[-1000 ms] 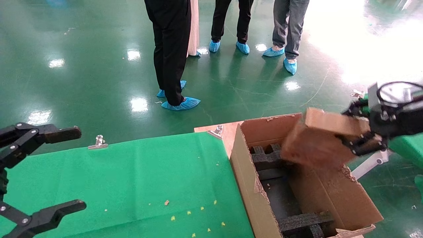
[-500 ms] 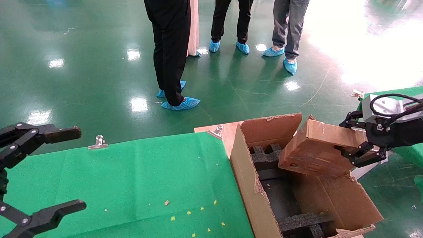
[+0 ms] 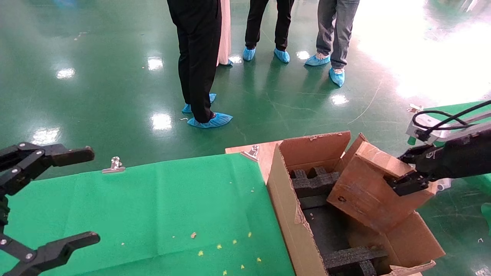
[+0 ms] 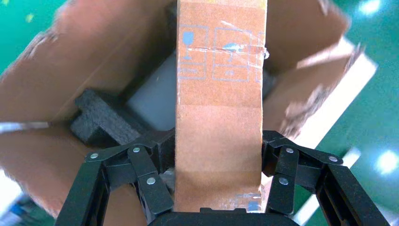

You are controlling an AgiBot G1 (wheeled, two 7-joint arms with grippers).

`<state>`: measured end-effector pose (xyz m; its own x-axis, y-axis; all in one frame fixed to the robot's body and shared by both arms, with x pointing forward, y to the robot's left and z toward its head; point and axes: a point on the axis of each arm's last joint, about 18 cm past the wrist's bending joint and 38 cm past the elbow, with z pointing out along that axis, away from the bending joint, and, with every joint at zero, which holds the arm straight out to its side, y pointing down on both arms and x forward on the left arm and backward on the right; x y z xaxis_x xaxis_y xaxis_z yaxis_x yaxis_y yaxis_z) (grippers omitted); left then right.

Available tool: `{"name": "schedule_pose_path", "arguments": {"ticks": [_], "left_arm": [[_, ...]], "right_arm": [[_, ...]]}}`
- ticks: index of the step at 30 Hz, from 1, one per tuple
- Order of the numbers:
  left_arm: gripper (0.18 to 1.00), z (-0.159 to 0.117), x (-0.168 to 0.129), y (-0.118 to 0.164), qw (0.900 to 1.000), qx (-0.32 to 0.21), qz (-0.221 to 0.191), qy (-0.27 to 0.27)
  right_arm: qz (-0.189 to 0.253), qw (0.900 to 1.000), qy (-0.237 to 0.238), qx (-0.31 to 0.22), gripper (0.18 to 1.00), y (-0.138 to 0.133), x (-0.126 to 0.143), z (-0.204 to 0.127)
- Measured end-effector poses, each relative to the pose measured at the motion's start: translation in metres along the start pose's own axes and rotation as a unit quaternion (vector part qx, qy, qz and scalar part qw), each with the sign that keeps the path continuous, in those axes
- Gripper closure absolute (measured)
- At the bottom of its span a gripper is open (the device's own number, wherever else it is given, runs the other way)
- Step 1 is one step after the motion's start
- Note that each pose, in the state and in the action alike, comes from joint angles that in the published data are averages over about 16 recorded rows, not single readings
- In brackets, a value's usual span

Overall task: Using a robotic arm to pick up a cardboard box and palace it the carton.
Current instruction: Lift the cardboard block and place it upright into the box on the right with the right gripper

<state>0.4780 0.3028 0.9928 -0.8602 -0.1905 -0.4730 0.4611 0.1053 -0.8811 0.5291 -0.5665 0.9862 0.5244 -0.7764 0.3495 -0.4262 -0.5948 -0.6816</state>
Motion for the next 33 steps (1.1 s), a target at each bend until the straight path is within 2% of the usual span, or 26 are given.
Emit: {"name": "schedule_pose_path", "arguments": {"ticks": [7, 13, 18, 33], "left_arm": [[0.184, 0.0, 0.0, 0.0, 1.0, 0.0, 0.0, 0.0], [0.184, 0.0, 0.0, 0.0, 1.0, 0.0, 0.0, 0.0], [0.184, 0.0, 0.0, 0.0, 1.0, 0.0, 0.0, 0.0], [0.184, 0.0, 0.0, 0.0, 1.0, 0.0, 0.0, 0.0]], "right_arm": [[0.109, 0.993, 0.024, -0.026, 0.876, 0.009, 0.005, 0.02], [0.17, 0.984, 0.044, -0.039, 0.876, 0.015, 0.006, 0.031], [0.193, 0.979, 0.055, -0.047, 0.877, 0.018, 0.004, 0.038], [0.223, 0.971, 0.071, -0.055, 0.877, 0.013, 0.007, 0.043]]}}
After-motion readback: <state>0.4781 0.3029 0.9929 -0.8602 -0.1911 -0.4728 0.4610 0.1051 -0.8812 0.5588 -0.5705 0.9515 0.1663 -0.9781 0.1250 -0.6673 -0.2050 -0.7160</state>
